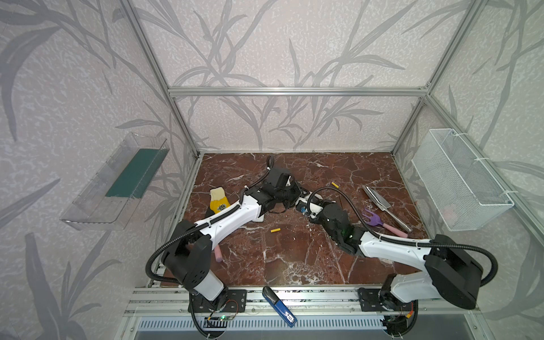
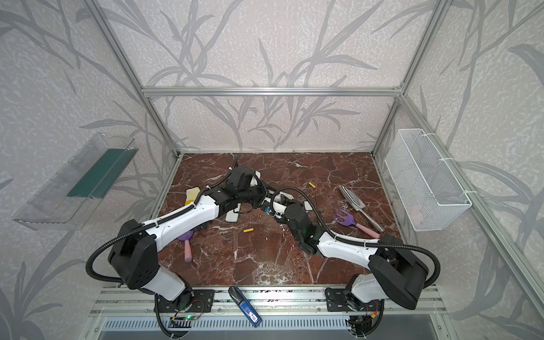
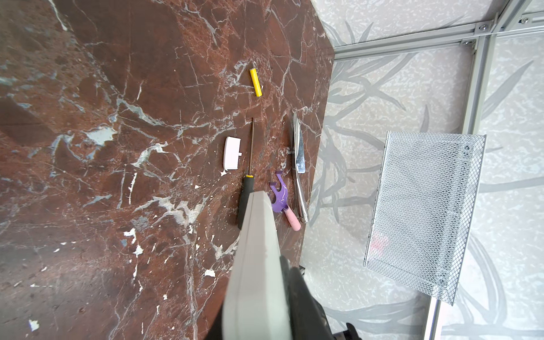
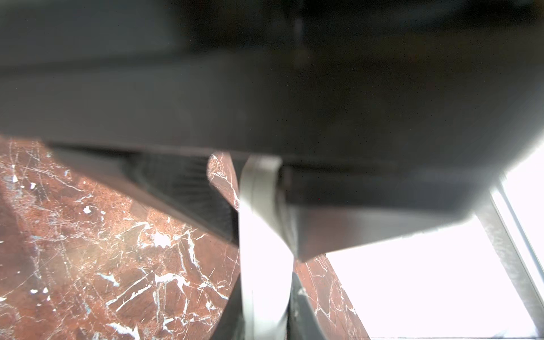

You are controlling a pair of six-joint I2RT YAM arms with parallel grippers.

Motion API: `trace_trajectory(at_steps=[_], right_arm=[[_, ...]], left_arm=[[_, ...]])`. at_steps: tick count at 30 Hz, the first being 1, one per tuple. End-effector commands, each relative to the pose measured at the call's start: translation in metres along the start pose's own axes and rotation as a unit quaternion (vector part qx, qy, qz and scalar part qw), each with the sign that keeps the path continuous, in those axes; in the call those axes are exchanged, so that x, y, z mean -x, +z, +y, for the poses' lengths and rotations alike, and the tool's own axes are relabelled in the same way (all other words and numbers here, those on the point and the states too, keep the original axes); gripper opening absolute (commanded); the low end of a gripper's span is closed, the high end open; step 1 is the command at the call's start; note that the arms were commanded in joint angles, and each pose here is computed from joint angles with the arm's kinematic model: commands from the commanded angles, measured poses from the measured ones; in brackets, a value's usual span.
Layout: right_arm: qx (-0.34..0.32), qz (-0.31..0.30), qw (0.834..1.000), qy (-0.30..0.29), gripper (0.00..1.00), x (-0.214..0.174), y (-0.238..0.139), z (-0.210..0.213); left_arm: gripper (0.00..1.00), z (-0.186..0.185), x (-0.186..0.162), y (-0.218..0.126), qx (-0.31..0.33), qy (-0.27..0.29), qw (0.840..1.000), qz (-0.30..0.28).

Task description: Unload the batteries from the remote control

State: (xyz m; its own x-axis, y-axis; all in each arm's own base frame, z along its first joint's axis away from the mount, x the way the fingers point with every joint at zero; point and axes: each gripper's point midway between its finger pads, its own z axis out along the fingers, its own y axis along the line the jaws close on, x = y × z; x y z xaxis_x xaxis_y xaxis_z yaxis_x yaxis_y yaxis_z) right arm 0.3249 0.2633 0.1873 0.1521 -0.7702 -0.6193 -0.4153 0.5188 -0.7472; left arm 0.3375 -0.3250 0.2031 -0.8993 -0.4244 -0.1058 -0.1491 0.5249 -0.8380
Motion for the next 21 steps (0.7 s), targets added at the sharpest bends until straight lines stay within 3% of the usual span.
trace_trajectory(at_steps=[1,5,14,21], right_arm=[[-0.006,-0.025,1.0,0.013,0.0,0.012,-0.004,-0.006],[0.0,-0.027,0.999,0.019,0.04,0.013,-0.006,-0.006],[0.009,-0.019,0.999,0.027,0.64,0.005,-0.014,-0.005],[0.066,-0.007,0.995,0.08,0.78,-0.004,-0.025,-0.002]], left_arm=[[0.0,0.011,-0.001,0.006,0.014,0.041,0.999,0.004],[0.0,0.015,0.001,0.007,0.012,0.04,0.999,0.001],[0.0,0.018,0.01,0.003,0.016,0.06,0.998,-0.008],[0.0,0.024,0.023,-0.001,0.009,0.098,0.995,-0.029]])
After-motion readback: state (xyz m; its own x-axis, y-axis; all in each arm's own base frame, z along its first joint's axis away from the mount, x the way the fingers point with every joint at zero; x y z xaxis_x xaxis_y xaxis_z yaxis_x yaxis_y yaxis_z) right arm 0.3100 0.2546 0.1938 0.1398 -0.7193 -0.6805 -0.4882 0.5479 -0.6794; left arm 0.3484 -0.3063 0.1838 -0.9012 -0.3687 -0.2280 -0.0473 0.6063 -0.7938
